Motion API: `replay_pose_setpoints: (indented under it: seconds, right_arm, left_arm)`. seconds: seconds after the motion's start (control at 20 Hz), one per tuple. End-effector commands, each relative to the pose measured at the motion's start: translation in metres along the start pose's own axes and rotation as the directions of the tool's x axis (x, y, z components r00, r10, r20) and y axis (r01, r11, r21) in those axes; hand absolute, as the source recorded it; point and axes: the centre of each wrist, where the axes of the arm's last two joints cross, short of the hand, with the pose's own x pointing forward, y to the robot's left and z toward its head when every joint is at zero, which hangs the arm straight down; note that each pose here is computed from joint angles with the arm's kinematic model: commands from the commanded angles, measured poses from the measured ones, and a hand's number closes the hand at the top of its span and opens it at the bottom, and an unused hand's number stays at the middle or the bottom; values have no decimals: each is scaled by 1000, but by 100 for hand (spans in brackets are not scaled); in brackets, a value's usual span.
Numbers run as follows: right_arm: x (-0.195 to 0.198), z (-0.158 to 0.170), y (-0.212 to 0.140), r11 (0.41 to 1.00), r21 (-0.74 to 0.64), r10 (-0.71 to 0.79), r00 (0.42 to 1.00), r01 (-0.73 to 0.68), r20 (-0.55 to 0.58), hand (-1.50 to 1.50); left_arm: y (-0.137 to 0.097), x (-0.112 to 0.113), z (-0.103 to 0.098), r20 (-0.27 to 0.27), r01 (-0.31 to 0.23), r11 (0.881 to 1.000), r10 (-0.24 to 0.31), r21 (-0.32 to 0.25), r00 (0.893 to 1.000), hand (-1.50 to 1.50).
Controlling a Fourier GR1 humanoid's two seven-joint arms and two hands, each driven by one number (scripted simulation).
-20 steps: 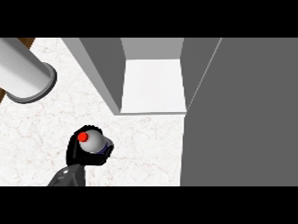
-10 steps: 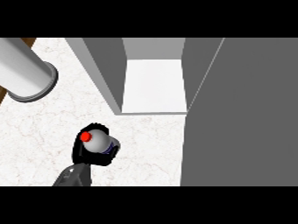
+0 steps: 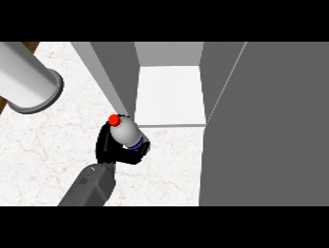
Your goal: Pick up the bottled water, place it into the cabinet and close the cabinet
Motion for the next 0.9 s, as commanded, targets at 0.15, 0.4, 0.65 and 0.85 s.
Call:
replay_pose_setpoints:
  seconds: [0.15, 0.4, 0.65, 0.85]
  right_arm:
    - [7, -6, -3, 999, -15, -29, 999, 30, 42, -150]
    - [24, 0, -4, 1000, -13, -20, 999, 20, 50, -150]
    - [16, -8, -11, 999, -25, -26, 998, 27, 60, -150]
    - [18, -1, -20, 1000, 19, -9, 999, 8, 47, -150]
  left_arm:
    - [-63, 45, -44, 58, 107, 993, -104, -47, 993, 150]
    - [-99, 49, -54, 23, 167, 986, -167, -12, 986, 150]
    - [-129, 68, -86, 25, 267, 963, -267, -23, 963, 150]
    - [-136, 83, -115, -1, 275, 959, -276, 75, 961, 150]
